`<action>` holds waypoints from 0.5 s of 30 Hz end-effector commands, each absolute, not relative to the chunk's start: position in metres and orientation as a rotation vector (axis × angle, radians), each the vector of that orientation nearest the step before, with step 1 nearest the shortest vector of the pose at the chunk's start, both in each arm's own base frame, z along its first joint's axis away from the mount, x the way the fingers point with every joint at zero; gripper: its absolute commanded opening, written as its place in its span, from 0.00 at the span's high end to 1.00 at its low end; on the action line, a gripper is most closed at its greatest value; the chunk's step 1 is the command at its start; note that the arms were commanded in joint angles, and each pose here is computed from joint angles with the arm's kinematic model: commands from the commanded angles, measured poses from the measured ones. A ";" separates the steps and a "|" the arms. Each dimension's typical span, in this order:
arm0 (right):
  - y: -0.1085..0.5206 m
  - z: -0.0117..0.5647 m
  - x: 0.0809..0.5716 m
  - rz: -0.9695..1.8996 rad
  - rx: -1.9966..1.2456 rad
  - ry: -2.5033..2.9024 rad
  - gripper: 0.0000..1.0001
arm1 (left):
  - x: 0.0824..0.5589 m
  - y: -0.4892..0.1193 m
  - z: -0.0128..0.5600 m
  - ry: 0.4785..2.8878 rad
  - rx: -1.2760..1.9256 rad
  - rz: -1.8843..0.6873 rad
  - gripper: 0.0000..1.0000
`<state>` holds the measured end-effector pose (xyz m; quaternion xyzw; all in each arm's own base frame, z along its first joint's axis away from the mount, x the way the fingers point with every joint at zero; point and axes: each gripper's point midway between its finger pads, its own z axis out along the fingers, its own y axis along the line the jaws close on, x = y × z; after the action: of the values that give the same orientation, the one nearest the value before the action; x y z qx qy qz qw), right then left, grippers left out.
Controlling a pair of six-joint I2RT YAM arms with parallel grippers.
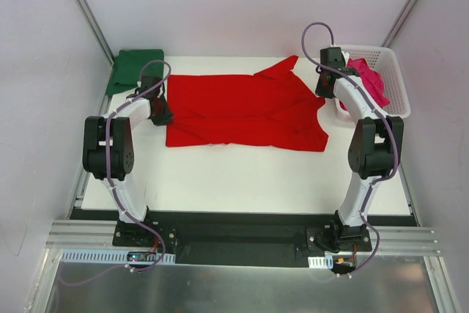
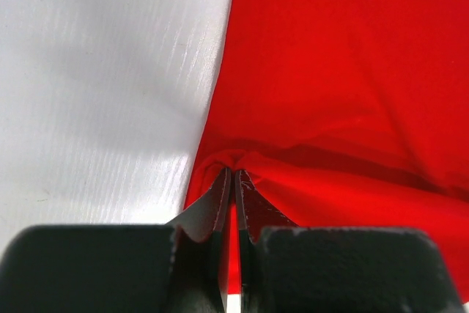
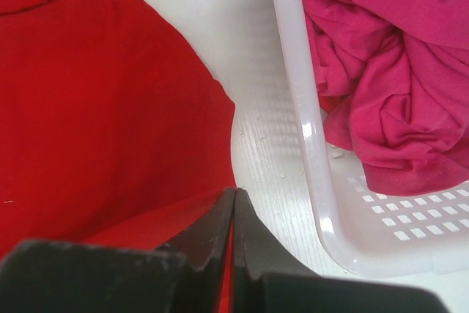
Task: Fold and stack the t-shirts
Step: Fold the flattened tshirt in 1/3 of the way
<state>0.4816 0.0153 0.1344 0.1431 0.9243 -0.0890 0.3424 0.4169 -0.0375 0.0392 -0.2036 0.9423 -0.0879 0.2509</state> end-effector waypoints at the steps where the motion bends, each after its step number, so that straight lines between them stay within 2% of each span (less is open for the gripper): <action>1: 0.014 0.147 0.495 -0.211 0.367 2.361 0.99 | 0.432 -0.032 0.048 2.525 -0.540 -0.237 1.00; 3: 0.015 0.146 0.497 -0.210 0.357 2.364 0.99 | 0.432 -0.032 0.049 2.524 -0.543 -0.240 1.00; 4: 0.015 0.147 0.496 -0.210 0.354 2.364 0.95 | 0.433 -0.032 0.051 2.519 -0.541 -0.239 0.83; 6: 0.016 0.150 0.497 -0.203 0.342 2.360 0.77 | 0.433 -0.030 0.058 2.502 -0.537 -0.235 0.64; 7: 0.016 0.155 0.497 -0.197 0.341 2.351 0.58 | 0.432 -0.029 0.059 2.498 -0.538 -0.228 0.29; 8: 0.016 0.157 0.496 -0.197 0.339 2.348 0.49 | 0.431 -0.029 0.062 2.490 -0.537 -0.222 0.12; 9: 0.016 0.166 0.495 -0.192 0.341 2.329 0.43 | 0.433 -0.026 0.072 2.462 -0.536 -0.212 0.01; 10: 0.014 0.171 0.495 -0.193 0.345 2.319 0.36 | 0.431 -0.025 0.076 2.456 -0.530 -0.206 0.01; 12: 0.014 0.186 0.492 -0.189 0.351 2.285 0.30 | 0.430 -0.024 0.093 2.414 -0.524 -0.203 0.01; 15: 0.012 0.200 0.486 -0.186 0.353 2.259 0.28 | 0.427 -0.023 0.115 2.364 -0.506 -0.209 0.01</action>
<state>0.4848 0.0169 0.1325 0.1293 0.9272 -0.0852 0.3411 0.4228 -0.0351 0.0593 -0.1974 0.9356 -0.0870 0.2794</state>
